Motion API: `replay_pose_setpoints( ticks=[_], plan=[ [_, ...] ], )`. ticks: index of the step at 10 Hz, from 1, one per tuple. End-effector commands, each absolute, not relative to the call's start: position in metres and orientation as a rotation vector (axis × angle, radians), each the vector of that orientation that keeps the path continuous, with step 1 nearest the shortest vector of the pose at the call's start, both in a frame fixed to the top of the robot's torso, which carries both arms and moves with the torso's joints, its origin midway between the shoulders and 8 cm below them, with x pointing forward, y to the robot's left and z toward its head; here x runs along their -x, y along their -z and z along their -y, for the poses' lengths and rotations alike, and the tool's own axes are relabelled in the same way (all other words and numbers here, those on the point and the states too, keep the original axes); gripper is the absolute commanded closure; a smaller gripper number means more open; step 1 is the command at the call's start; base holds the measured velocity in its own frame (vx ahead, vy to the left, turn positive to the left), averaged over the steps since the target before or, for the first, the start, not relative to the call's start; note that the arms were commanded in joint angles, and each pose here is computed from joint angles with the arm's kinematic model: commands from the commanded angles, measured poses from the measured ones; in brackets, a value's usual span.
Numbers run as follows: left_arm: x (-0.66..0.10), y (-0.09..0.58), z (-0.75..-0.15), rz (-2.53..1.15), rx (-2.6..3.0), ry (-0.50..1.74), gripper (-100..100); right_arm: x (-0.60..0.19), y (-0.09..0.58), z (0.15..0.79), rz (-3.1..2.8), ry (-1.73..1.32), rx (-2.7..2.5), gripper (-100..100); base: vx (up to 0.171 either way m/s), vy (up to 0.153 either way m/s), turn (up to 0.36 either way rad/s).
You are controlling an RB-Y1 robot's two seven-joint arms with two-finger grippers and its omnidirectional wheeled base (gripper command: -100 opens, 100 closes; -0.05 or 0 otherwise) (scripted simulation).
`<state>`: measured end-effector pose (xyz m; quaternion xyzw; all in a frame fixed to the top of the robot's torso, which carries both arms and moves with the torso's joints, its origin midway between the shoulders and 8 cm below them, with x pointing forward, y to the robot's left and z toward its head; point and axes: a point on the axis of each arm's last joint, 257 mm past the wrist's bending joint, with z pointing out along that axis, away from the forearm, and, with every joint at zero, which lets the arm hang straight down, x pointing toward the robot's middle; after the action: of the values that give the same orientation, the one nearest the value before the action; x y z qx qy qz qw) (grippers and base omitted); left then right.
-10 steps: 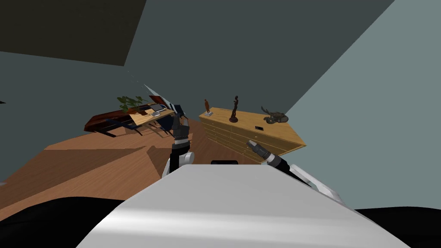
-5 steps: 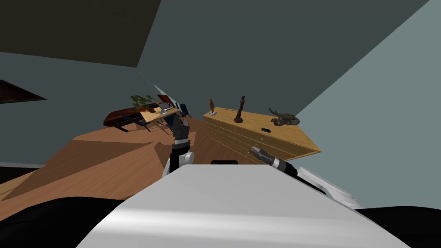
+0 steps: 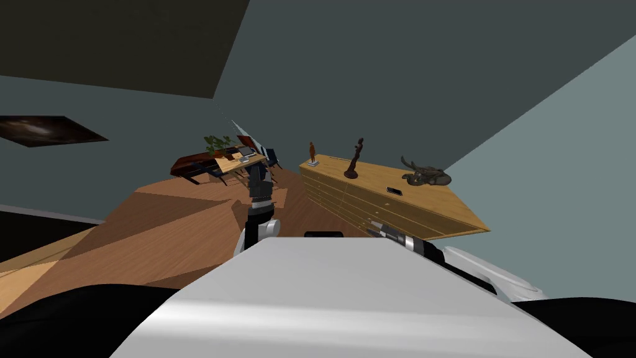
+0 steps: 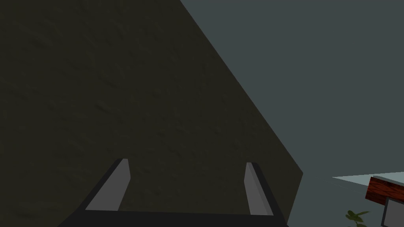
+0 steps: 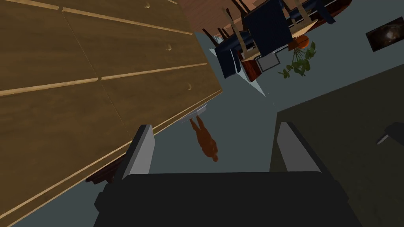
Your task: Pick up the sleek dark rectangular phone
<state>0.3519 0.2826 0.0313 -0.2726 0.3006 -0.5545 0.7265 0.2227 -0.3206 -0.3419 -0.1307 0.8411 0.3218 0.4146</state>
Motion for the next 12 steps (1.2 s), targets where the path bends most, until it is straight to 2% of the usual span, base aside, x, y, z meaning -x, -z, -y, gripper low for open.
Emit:
replay_pose_setpoints(
  ticks=[1, 7, 12],
  plan=[
    [-0.352, -0.031, -0.283, -0.663, 0.601, 1.223, 0, -0.209, 0.348, 0.334, -2.168, -0.782, 0.378, -100, 0.02, 0.055, 0.104],
    [-0.352, -0.031, -0.283, -0.663, 0.601, 1.223, 0, -0.154, 0.378, 0.406, -2.398, -0.652, 0.559, -100, 0.023, 0.048, 0.09],
    [-0.352, -0.031, -0.283, -0.663, 0.601, 1.222, 0, -0.125, 0.375, 0.474, -2.555, -0.519, 0.722, -100, 0.042, 0.032, 0.074]
  ],
)
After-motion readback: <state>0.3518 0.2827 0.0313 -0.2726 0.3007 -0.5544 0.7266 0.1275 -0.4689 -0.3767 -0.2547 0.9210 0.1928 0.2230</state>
